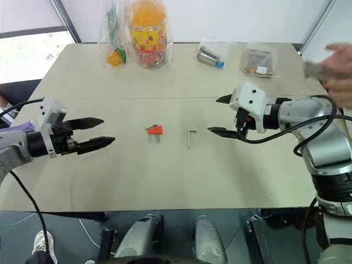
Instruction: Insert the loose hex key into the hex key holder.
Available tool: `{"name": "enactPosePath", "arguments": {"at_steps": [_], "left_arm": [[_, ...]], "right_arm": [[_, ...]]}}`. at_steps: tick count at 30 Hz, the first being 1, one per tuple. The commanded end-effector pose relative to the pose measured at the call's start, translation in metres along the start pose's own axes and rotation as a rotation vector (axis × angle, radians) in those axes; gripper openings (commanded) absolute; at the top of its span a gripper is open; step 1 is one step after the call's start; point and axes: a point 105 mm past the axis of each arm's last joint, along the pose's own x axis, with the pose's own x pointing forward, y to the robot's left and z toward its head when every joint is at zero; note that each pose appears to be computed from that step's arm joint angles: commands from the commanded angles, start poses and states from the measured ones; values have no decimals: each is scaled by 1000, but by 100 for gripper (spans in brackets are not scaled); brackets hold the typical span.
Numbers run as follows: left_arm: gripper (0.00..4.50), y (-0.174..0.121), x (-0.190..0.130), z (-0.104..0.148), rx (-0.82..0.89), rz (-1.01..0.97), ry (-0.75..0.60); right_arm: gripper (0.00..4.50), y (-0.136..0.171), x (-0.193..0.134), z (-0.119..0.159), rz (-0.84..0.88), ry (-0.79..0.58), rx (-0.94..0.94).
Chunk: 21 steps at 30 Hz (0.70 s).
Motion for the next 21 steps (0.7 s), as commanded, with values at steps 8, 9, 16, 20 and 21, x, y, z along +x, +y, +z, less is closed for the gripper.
{"name": "enactPosePath", "arguments": {"at_steps": [8,9,16,20,21], "left_arm": [[438,-3,-1,17,32,-1,-42],[438,-2,-1,17,33,3,-43],[438,-3,-1,19,25,9,-60],[438,-4,-1,21,30,1,-59],[438,-5,0,21,30,0,-61]], "right_arm": [[450,0,4,12,14,-32,-50],[450,0,5,13,17,-36,-47],[450,3,11,15,26,-51,-63],[450,2,13,17,20,-58,-65],[450,2,13,17,17,-59,-66]]}}
